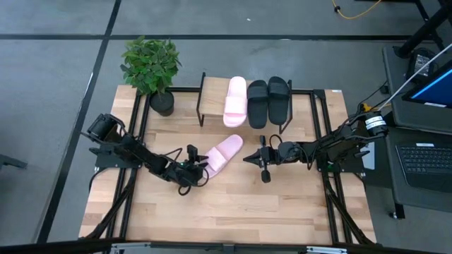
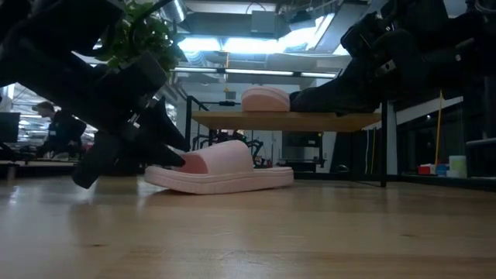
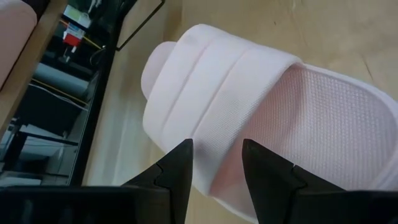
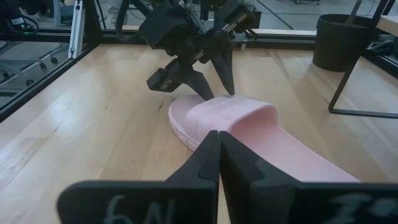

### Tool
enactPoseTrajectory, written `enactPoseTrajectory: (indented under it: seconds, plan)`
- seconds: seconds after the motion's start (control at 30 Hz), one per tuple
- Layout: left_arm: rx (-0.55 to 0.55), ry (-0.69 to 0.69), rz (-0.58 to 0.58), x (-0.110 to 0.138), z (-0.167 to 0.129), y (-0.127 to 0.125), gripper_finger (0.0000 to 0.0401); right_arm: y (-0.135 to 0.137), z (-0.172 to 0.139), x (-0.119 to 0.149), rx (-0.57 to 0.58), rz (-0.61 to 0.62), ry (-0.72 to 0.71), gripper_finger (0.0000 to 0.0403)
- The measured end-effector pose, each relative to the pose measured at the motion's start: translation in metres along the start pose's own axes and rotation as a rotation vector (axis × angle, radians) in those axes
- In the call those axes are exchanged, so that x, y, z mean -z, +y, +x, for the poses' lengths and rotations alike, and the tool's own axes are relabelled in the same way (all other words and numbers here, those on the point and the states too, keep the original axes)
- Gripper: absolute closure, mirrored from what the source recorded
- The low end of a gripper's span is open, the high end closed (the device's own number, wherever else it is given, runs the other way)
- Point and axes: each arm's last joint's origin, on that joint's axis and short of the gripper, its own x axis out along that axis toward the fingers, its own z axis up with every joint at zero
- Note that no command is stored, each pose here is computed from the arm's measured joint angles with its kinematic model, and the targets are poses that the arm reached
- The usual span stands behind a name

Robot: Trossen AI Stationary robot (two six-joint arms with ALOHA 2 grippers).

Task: Pick and place slides into the shelf
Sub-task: Put the pink slide on the shelf

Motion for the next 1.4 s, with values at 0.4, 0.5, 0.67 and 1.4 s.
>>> enactPoseTrajectory:
  seconds: [0.4,0.5,0.67,1.4]
  plan:
    - [-0.021,0.014,-0.017,0.0012,0.0039,0.0041,0.0269,0.0,0.0,0.0,0.0,0.0,0.0,0.0393]
    - [-0.027,0.022,-0.024,0.0021,0.006,0.0061,0.0269,0.0,0.0,0.0,0.0,0.0,0.0,0.0393]
    - [-0.028,0.024,-0.026,0.0022,0.0064,0.0065,0.0269,0.0,0.0,0.0,0.0,0.0,0.0,0.0393]
    - [-0.001,-0.011,-0.146,-0.0011,0.0058,0.006,0.0397,-0.0002,0.0,0.0,0.001,-0.001,0.0,0.0393]
